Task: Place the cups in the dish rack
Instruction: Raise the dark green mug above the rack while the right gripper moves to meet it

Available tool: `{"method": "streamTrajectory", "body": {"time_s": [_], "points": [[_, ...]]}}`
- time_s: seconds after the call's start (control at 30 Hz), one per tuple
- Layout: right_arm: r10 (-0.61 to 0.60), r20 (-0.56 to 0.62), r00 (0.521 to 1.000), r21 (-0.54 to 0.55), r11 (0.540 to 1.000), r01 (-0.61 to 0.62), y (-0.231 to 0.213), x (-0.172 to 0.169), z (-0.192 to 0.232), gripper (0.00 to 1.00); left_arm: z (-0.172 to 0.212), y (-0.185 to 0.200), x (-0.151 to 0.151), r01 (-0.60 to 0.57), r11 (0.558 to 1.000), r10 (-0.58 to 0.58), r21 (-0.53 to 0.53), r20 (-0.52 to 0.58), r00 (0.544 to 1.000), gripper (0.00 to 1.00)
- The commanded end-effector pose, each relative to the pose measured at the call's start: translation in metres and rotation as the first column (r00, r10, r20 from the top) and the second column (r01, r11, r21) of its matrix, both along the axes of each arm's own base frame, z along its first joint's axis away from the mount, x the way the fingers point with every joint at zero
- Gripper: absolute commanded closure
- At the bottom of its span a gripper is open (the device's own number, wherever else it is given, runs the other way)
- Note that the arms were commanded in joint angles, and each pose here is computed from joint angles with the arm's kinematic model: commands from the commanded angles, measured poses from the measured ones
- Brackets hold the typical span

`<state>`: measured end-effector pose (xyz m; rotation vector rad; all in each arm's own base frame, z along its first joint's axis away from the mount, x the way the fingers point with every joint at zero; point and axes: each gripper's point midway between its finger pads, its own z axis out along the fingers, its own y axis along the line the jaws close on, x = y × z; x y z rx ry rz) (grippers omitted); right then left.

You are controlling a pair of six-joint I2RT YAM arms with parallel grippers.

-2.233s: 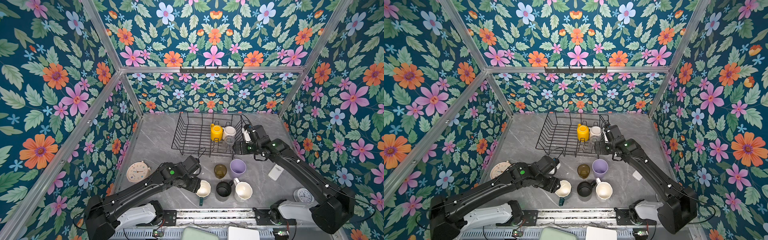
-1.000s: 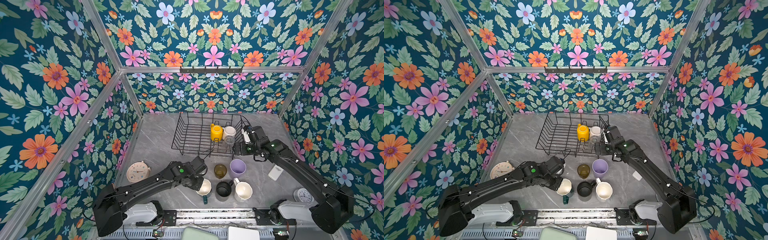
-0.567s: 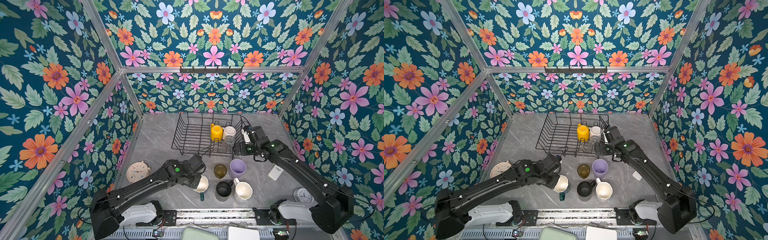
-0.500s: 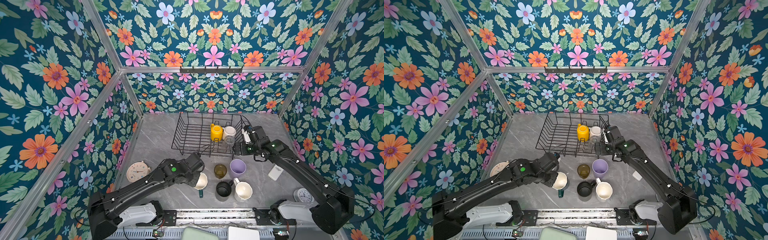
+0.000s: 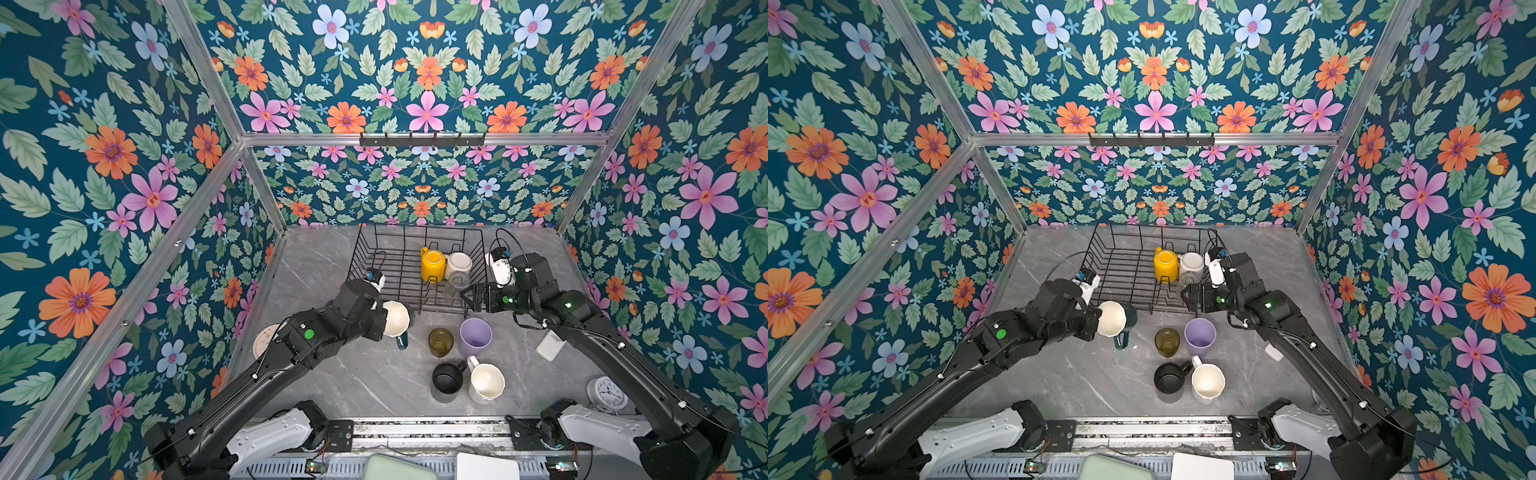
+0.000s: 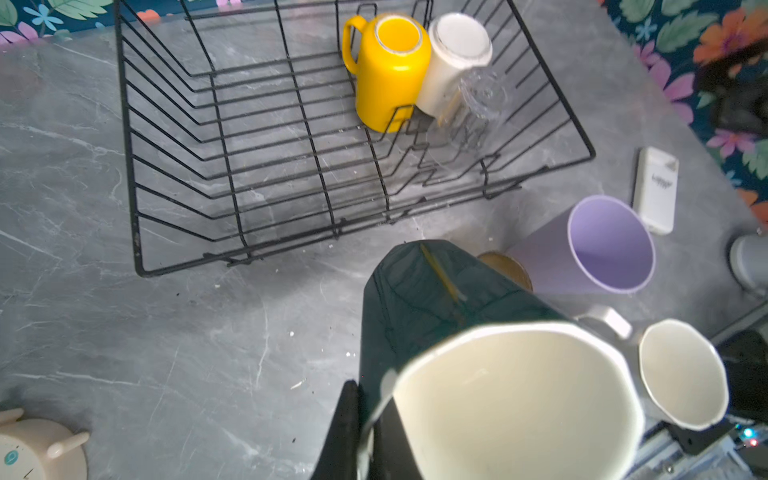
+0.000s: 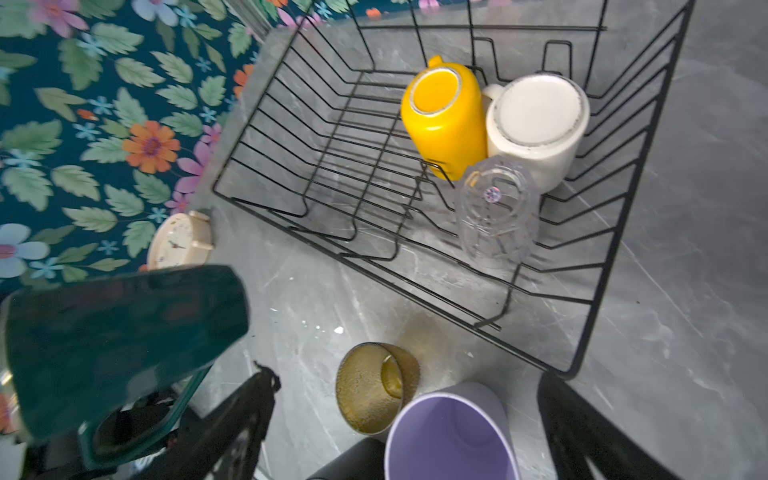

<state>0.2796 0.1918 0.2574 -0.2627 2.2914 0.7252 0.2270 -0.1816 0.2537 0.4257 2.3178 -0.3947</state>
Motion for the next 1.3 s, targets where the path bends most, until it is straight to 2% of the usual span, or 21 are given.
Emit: {"method": "streamTrajectory", "body": {"time_s": [0.0, 0.3, 0.53, 0.63, 0.87, 1.1, 1.27], "points": [[0.078, 0.048, 0.996, 0.137, 0.987, -0.084, 0.020, -0.007, 0.024, 0.02, 0.034, -0.018, 0.013, 0.106, 0.980, -0.091, -0.168, 0.094, 0.991, 1.00], [0.182, 0.056, 0.982, 0.336, 0.922, -0.190, 0.046, -0.020, 0.041, 0.01, 0.058, -0.028, 0.022, 0.274, 0.896, -0.214, -0.349, 0.202, 0.956, 1.00], [0.251, 0.067, 0.966, 0.438, 0.862, -0.254, 0.061, -0.024, 0.050, 0.01, 0.090, -0.036, 0.013, 0.470, 0.763, -0.298, -0.443, 0.404, 0.865, 1.00], [0.303, 0.078, 0.950, 0.488, 0.819, -0.301, 0.070, -0.027, 0.056, 0.01, 0.093, -0.039, 0.009, 0.532, 0.700, -0.334, -0.477, 0.440, 0.834, 1.00], [0.405, 0.119, 0.907, 0.535, 0.743, -0.402, 0.081, -0.039, 0.069, 0.01, 0.100, -0.038, 0.009, 0.598, 0.560, -0.373, -0.574, 0.470, 0.800, 1.00], [0.458, 0.132, 0.879, 0.570, 0.690, -0.445, 0.087, -0.042, 0.074, 0.01, 0.103, -0.042, 0.000, 0.649, 0.474, -0.429, -0.595, 0.487, 0.761, 1.00], [0.480, 0.139, 0.866, 0.594, 0.660, -0.461, 0.093, -0.040, 0.079, 0.02, 0.099, -0.043, -0.002, 0.655, 0.458, -0.445, -0.601, 0.483, 0.754, 1.00]]}}
